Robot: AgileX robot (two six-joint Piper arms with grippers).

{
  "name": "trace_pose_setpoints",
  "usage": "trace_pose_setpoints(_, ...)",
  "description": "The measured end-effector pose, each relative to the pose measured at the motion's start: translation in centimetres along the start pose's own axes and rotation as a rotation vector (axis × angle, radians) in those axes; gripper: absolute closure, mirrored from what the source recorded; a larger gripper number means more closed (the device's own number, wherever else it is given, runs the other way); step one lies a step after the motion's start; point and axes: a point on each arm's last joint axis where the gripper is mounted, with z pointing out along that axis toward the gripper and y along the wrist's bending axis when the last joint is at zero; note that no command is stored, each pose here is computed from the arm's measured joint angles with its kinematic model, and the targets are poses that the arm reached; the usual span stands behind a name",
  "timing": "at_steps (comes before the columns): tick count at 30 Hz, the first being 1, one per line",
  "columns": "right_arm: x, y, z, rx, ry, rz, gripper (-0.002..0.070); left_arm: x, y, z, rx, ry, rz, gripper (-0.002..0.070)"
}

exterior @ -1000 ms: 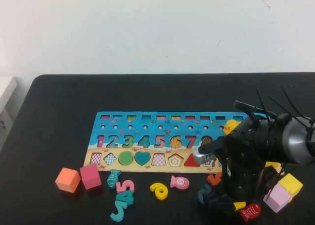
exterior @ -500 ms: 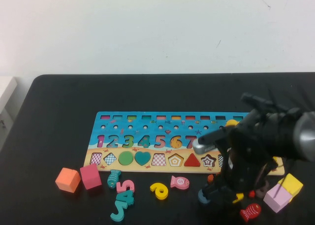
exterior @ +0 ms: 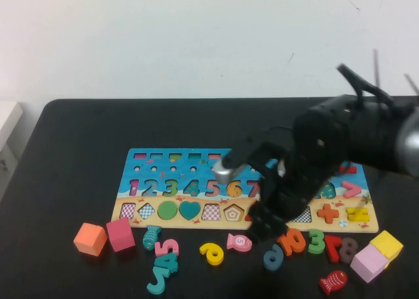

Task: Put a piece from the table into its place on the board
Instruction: Place the "Pentagon" into the hole of the Pentagon

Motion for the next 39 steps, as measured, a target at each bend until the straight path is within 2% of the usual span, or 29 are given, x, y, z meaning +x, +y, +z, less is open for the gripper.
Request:
trace_pose_setpoints(12,-5.0,-1.5,6.1,-0.032,0.072,-0.071,0.03,0.0,0.0,0.0,0.0,0.0,0.005,0.0678)
trace_pose_setpoints(17,-6.2,-1.9,7.0,-0.033,0.066,-0.08,0.03,0.0,0.0,0.0,0.0,0.0,0.005,0.0678)
trace_pose_setpoints(39,-6.6,-2.5,8.9,0.013,0.048,-0.132,0.03,0.0,0.0,0.0,0.0,0.0,0.005,0.0678)
